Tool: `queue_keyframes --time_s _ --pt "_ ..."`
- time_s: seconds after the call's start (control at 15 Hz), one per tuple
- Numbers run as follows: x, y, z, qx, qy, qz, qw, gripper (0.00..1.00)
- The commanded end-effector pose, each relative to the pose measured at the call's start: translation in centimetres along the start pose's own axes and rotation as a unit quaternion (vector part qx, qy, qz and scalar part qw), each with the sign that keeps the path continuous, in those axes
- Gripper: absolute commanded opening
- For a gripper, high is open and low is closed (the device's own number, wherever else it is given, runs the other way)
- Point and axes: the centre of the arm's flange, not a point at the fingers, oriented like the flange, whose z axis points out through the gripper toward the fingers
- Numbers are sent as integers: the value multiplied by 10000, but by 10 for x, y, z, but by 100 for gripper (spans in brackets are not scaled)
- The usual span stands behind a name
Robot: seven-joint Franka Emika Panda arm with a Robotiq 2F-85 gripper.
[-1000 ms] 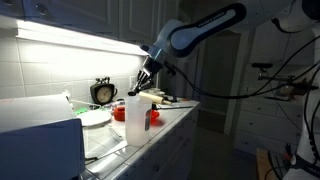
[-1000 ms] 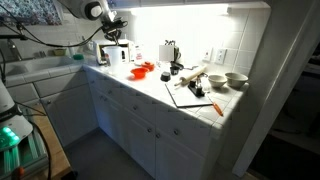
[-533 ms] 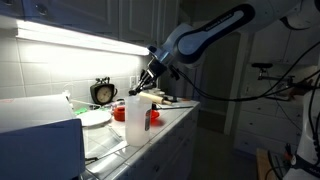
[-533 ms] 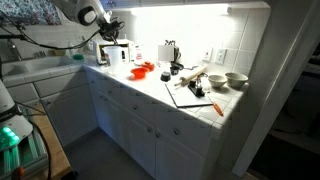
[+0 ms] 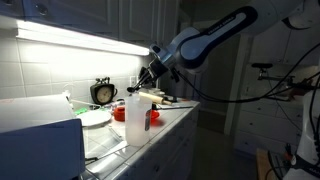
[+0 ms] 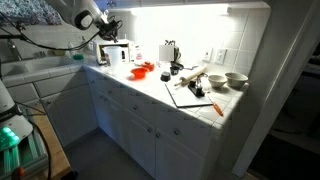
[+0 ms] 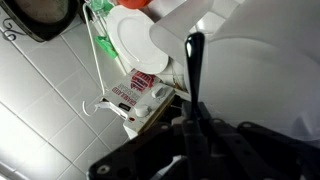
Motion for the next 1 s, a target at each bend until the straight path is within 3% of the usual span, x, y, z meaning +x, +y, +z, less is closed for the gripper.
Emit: queue_keyframes --time_s 0.0,0.4,0.93 --pt "-7 -9 -13 -140 153 -100 9997 2" --pt "-8 5 -15 35 49 35 10000 2" --pt "-29 39 -15 757 -326 388 9958 2"
